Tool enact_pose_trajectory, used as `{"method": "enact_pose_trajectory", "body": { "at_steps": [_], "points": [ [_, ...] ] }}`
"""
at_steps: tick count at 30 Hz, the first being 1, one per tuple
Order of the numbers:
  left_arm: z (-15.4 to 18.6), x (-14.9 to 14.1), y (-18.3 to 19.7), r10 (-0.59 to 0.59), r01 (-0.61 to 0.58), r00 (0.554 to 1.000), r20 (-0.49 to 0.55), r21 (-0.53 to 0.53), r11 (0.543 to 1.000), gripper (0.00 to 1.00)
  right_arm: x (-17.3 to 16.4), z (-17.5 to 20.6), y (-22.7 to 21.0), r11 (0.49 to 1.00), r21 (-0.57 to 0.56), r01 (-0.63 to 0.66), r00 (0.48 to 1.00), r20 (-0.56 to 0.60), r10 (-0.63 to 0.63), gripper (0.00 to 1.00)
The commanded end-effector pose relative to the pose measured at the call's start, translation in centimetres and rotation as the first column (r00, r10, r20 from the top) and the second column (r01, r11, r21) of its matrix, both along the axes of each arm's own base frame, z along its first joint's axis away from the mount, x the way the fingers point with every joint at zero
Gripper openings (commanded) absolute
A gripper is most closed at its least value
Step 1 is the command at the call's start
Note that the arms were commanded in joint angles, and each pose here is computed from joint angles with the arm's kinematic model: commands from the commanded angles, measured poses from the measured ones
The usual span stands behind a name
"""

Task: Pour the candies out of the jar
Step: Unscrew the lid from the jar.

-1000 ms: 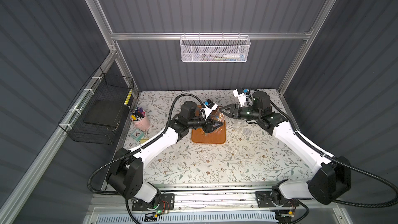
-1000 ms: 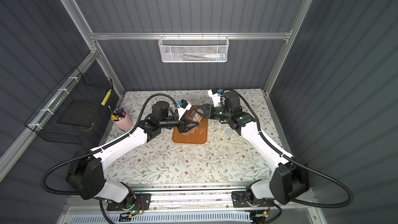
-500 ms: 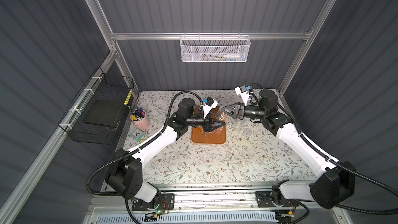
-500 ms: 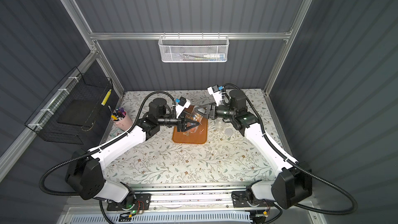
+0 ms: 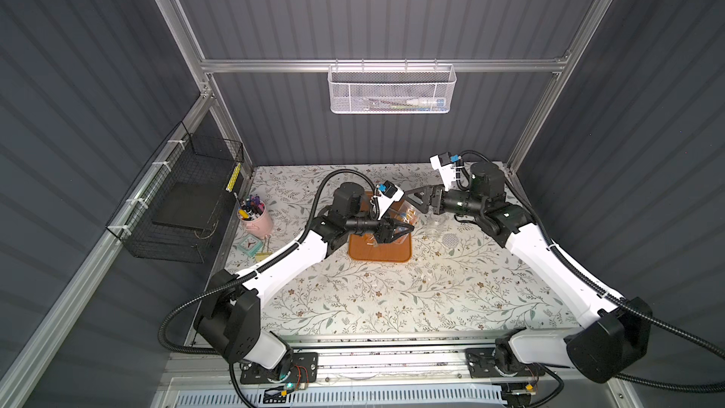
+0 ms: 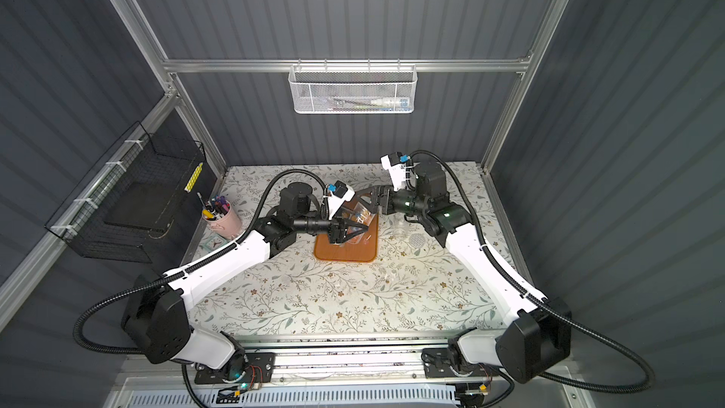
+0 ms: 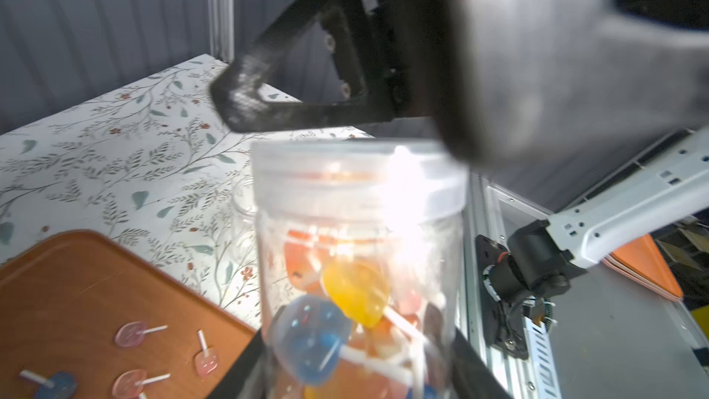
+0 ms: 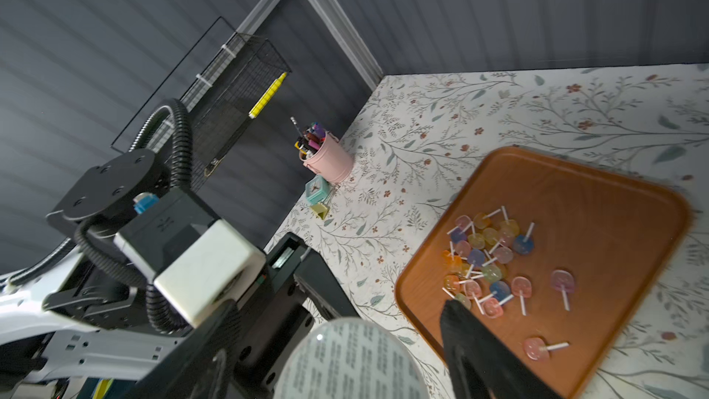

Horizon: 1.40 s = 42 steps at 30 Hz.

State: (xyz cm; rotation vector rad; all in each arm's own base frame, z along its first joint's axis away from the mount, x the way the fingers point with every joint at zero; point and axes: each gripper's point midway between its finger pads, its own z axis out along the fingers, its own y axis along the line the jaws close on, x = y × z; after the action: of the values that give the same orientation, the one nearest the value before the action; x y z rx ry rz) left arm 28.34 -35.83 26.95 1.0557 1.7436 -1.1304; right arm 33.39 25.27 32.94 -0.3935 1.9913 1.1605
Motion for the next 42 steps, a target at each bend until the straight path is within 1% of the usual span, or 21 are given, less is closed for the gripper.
{"method": "enact_pose_trajectory", "body": {
  "at_steps": [1,4,9,13,19,21,26,28,30,33,35,37,40,42],
  "points": [
    [0.5,1.3,0.6,0.086,-0.086,0.994,0.065,0.011,0.996,0.0,0.5,-0.4,-0.8,0.995,-0.024,0.096,0.994,-0.047,-0.097,0.83],
    [0.1,2.1,0.9,0.131,-0.133,0.989,0.073,0.028,0.991,0.0,0.7,-0.9,-0.5,0.991,-0.024,0.128,0.988,-0.086,-0.13,0.82],
    [-0.3,2.3,0.8,0.15,-0.154,0.985,0.083,0.044,0.987,0.0,1.2,-1.2,0.3,0.988,-0.02,0.155,0.98,-0.119,-0.157,0.81],
    [-0.7,2.5,0.7,0.174,-0.182,0.98,0.099,0.074,0.981,0.0,1.8,-1.8,1.2,0.983,-0.041,0.18,0.973,-0.139,-0.184,0.79],
    [-1.3,2.7,0.7,0.202,-0.215,0.972,0.119,0.109,0.971,0.0,2.4,-1.9,2.0,0.979,-0.034,0.2,0.967,-0.157,-0.203,0.71],
    [-1.3,2.6,0.7,0.204,-0.217,0.972,0.12,0.111,0.97,0.0,2.9,-2.0,1.6,0.971,-0.045,0.236,0.959,-0.151,-0.24,0.68],
    [-1.3,2.5,0.7,0.204,-0.216,0.972,0.119,0.104,0.971,0.0,2.7,-2.1,1.6,0.972,-0.053,0.229,0.961,-0.147,-0.235,0.6],
    [-0.9,1.8,0.3,0.163,-0.172,0.98,0.112,0.08,0.982,0.0,2.5,-1.7,1.6,0.977,-0.046,0.209,0.971,-0.112,-0.213,0.58],
    [-0.3,0.6,-0.1,0.098,-0.103,0.99,0.106,0.046,0.994,0.0,1.9,-0.8,1.9,0.989,-0.01,0.15,0.986,-0.069,-0.151,0.55],
    [0.7,-2.0,-0.8,-0.049,0.05,0.994,0.098,-0.006,0.999,0.0,1.1,1.0,2.1,0.997,0.065,0.034,0.999,0.002,-0.034,0.54],
    [1.4,-3.3,-1.0,-0.128,0.132,0.988,0.091,-0.036,0.991,0.0,0.1,2.2,2.2,0.993,0.109,-0.052,0.997,0.062,0.045,0.54],
    [2.2,-4.3,-1.0,-0.193,0.198,0.978,0.077,-0.071,0.978,0.0,-1.2,3.5,2.4,0.98,0.138,-0.145,0.984,0.125,0.128,0.54],
    [3.0,-5.0,-0.9,-0.261,0.264,0.964,0.042,-0.136,0.955,0.0,-2.7,4.9,2.6,0.962,0.139,-0.237,0.96,0.186,0.209,0.54],
    [3.2,-5.0,-0.9,-0.285,0.285,0.958,0.025,-0.162,0.945,0.0,-3.2,5.3,2.7,0.954,0.136,-0.266,0.95,0.203,0.236,0.54]
  ]
}}
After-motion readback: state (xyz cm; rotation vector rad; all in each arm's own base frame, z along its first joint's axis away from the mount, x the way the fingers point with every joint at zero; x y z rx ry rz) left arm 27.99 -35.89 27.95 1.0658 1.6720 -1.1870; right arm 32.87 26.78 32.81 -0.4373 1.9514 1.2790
